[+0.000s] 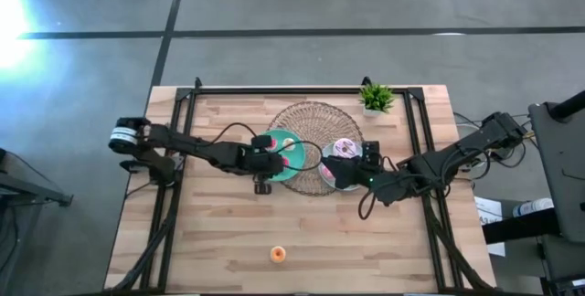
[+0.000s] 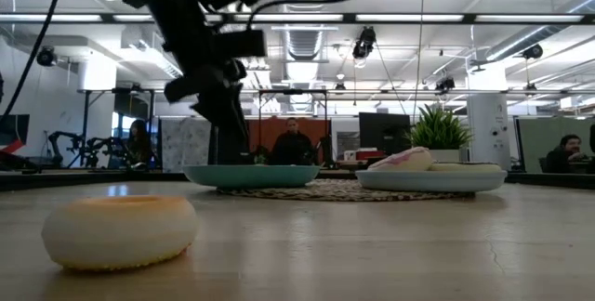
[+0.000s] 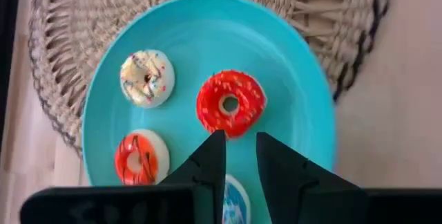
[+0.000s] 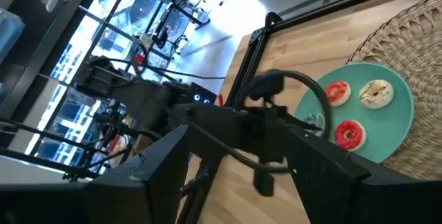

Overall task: Pick & Place donuts
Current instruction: Put the small yellow donut on the green plate

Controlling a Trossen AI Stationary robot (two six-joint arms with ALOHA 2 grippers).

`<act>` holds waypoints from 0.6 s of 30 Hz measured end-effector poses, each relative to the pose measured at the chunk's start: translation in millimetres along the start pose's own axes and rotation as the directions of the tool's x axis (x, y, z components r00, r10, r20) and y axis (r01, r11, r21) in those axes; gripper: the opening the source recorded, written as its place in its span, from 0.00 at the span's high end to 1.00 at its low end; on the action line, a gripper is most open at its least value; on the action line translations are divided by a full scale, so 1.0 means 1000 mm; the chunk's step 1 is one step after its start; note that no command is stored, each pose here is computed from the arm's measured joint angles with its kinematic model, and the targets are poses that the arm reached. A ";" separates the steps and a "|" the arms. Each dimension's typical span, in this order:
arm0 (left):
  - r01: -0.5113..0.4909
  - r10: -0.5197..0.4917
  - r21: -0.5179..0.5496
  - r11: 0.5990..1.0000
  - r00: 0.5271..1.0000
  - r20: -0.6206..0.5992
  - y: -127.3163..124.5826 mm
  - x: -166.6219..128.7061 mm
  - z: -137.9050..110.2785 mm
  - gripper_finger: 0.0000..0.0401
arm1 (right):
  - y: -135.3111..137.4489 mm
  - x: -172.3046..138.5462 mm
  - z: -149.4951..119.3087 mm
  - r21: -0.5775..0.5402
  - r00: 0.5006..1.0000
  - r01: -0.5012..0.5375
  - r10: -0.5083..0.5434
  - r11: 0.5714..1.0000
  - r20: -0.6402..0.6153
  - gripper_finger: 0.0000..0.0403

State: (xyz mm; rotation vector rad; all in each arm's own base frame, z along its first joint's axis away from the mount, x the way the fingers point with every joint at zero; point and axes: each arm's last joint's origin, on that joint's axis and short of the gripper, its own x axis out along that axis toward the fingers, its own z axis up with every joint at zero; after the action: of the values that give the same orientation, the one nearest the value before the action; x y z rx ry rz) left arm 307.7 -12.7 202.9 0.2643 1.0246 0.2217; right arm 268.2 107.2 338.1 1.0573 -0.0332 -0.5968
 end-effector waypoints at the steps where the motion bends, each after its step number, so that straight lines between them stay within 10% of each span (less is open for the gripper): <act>1: 0.021 -0.021 -0.012 1.000 1.000 0.014 -0.001 -0.006 -0.001 0.86 | 0.000 0.000 0.000 -0.005 1.000 0.001 -0.001 1.000 -0.010 0.44; 6: 0.268 -0.268 0.020 0.963 0.952 0.149 -0.026 -0.047 -0.006 0.86 | -0.002 -0.002 -0.003 -0.025 0.999 0.004 -0.005 1.000 -0.041 0.44; 18: 0.451 -0.522 0.296 0.842 0.818 0.241 -0.127 -0.091 -0.048 0.86 | -0.016 0.009 -0.049 -0.164 0.890 -0.014 -0.062 0.986 -0.453 0.44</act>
State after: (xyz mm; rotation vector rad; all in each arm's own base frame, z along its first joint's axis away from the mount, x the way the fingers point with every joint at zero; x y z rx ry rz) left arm 228.1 -155.5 212.9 0.2224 0.7668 -0.4045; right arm 283.9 136.8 298.1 1.0158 0.4375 -0.3523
